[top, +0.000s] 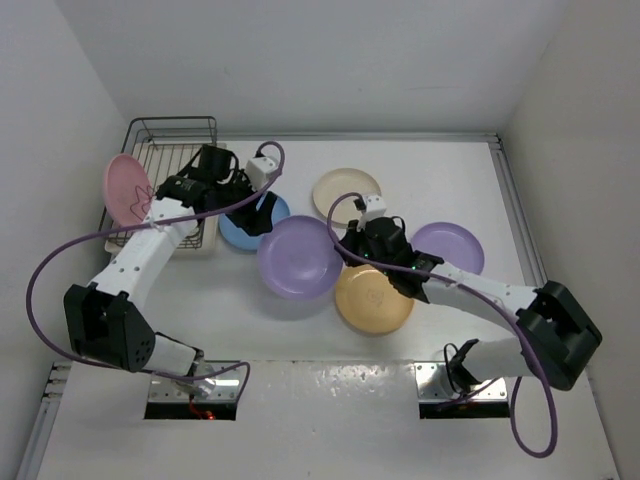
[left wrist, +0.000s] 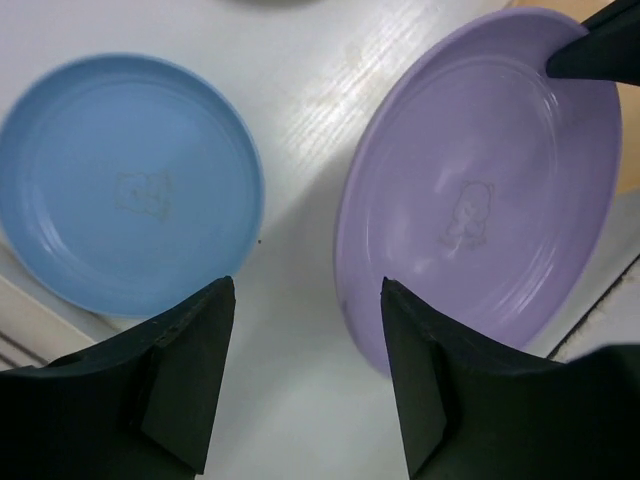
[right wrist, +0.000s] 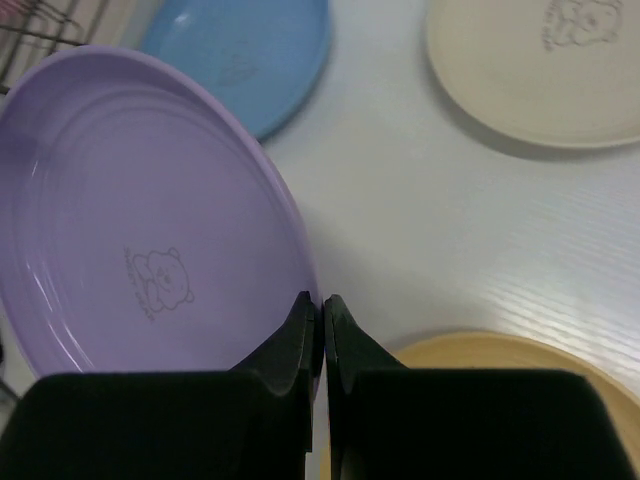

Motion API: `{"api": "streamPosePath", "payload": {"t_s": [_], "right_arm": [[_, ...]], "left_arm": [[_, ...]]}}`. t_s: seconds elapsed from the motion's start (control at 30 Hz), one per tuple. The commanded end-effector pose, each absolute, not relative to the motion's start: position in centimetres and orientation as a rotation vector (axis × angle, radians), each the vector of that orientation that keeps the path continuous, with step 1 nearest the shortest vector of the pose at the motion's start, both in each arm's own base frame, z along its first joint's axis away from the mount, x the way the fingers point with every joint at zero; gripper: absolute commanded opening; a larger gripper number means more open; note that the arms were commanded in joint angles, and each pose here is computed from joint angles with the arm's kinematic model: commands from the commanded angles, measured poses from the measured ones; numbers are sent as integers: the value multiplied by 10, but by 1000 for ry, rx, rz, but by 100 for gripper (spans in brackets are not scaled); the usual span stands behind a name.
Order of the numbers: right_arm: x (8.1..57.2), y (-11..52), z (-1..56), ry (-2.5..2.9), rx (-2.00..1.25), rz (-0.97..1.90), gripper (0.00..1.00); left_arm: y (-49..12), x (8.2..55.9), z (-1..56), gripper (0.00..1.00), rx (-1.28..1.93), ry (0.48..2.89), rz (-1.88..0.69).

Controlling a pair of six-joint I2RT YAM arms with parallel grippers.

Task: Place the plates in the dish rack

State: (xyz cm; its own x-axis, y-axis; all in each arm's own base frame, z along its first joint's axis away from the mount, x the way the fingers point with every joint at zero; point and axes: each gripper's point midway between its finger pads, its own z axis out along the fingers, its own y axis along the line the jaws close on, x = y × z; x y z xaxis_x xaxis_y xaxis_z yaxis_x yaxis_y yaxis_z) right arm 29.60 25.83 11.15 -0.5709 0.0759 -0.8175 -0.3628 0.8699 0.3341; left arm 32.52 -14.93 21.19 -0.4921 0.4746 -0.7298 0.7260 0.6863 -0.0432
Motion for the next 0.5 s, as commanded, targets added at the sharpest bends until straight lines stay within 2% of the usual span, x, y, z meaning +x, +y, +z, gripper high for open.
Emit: {"api": "streamPosePath", "payload": {"t_s": [0.0, 0.17, 0.27, 0.3, 0.37, 0.4, 0.43, 0.47], "right_arm": [[298, 283, 165, 1914, -198, 716, 0], [290, 290, 177, 1866, -219, 754, 0], [287, 292, 181, 1842, -241, 752, 0], [286, 291, 180, 1846, -238, 750, 0], [286, 290, 180, 1844, -232, 744, 0], [286, 289, 179, 1847, -232, 742, 0], [287, 289, 180, 1846, -231, 738, 0], [288, 288, 178, 1853, -229, 731, 5]], "left_arm": [[-164, 315, 208, 64, 962, 2157, -561], [-171, 303, 206, 58, 1008, 2131, -615], [-170, 301, 203, 43, 1009, 2140, -618], [-168, 301, 205, 30, 1005, 2136, -601], [-167, 302, 205, 16, 1001, 2141, -588], [-165, 302, 208, 5, 988, 2139, -576], [-164, 302, 210, 0, 975, 2139, -567], [-160, 306, 214, 0, 964, 2137, -529]]}}
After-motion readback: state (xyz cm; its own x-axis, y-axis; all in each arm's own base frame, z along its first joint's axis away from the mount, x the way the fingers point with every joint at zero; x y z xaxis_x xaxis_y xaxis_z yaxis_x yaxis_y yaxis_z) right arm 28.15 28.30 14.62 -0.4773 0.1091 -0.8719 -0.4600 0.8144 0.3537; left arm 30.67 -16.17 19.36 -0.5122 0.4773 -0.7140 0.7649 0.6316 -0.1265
